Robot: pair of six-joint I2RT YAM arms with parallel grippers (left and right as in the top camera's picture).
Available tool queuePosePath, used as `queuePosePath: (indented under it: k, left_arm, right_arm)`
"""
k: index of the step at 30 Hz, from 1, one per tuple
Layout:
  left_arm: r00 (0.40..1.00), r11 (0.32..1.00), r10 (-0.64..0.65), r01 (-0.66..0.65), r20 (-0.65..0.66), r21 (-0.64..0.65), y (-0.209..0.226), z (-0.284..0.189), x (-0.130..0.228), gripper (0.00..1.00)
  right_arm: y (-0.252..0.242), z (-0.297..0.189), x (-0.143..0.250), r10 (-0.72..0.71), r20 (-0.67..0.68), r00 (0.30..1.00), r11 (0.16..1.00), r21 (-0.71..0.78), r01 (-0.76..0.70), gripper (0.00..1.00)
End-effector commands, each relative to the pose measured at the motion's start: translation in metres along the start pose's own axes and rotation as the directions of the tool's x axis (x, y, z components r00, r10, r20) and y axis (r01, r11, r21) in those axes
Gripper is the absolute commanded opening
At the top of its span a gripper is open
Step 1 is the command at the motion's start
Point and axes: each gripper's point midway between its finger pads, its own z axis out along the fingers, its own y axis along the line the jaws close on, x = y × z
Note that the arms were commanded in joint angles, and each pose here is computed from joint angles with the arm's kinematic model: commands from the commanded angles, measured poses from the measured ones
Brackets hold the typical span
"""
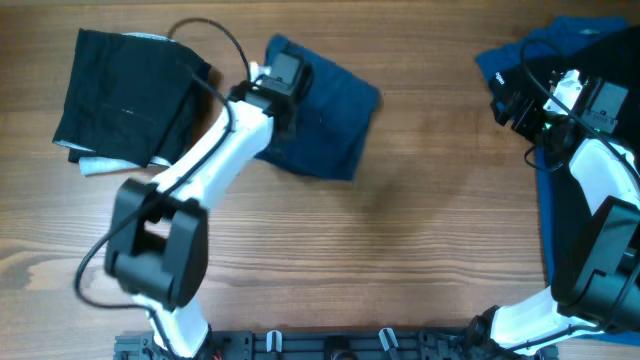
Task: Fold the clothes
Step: 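Carry the folded shorts with the left gripper onto the top-left clothing stack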
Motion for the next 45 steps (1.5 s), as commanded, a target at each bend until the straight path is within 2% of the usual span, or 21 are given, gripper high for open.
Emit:
queuePosePath:
  k: [1, 10, 18, 25, 35, 42, 43, 44, 45]
  left_arm:
    - [0.984, 0.994, -0.055, 0.071, 0.171, -0.087, 0.050, -0.037, -0.049, 0.04]
    - [0.979, 0.984, -0.057, 0.089, 0.198, -0.157, 0.123, -0.044, -0.073, 0.04]
    - [0.936, 0.969, -0.161, 0.210, 0.313, -0.133, 0.185, -0.080, -0.097, 0.04]
    - [0.907, 0.931, -0.269, 0.331, 0.323, -0.155, 0.244, -0.074, -0.098, 0.04]
    - [0.856, 0.870, -0.363, 0.452, 0.368, -0.196, 0.306, -0.073, -0.096, 0.04]
    - [0.871, 0.871, -0.403, 0.459, 0.280, -0.177, 0.315, -0.031, -0.085, 0.04]
    - [0.874, 0.869, -0.406, 0.459, 0.268, -0.182, 0.316, -0.023, -0.083, 0.05]
    - [0.875, 0.869, -0.407, 0.459, 0.262, -0.184, 0.317, -0.018, -0.083, 0.11]
    - [0.876, 0.867, -0.410, 0.461, 0.254, -0.189, 0.319, -0.009, -0.082, 0.36]
  right_arm:
    - [0.005, -0.007, -0.009, -0.015, 0.029, 0.999, 1.000, 0.002, 0.015, 0.99]
    - [0.005, -0.007, -0.009, -0.015, 0.029, 0.999, 1.000, 0.002, 0.015, 0.99]
    - [0.005, -0.007, -0.009, -0.015, 0.029, 0.999, 1.000, 0.002, 0.015, 1.00]
    - [0.005, -0.007, -0.009, -0.015, 0.029, 0.999, 1.000, 0.001, 0.015, 1.00]
    - [0.005, -0.007, -0.009, -0.016, 0.030, 0.999, 1.000, 0.001, 0.016, 0.99]
    - [0.005, -0.007, -0.009, -0.016, 0.030, 0.999, 1.000, 0.001, 0.015, 0.99]
    - [0.005, -0.007, -0.009, -0.015, 0.030, 0.999, 1.000, 0.001, 0.015, 1.00]
    - [0.005, -0.007, -0.009, -0.015, 0.030, 0.999, 1.000, 0.001, 0.015, 0.99]
    - [0.005, -0.007, -0.009, -0.016, 0.030, 0.999, 1.000, 0.001, 0.015, 1.00]
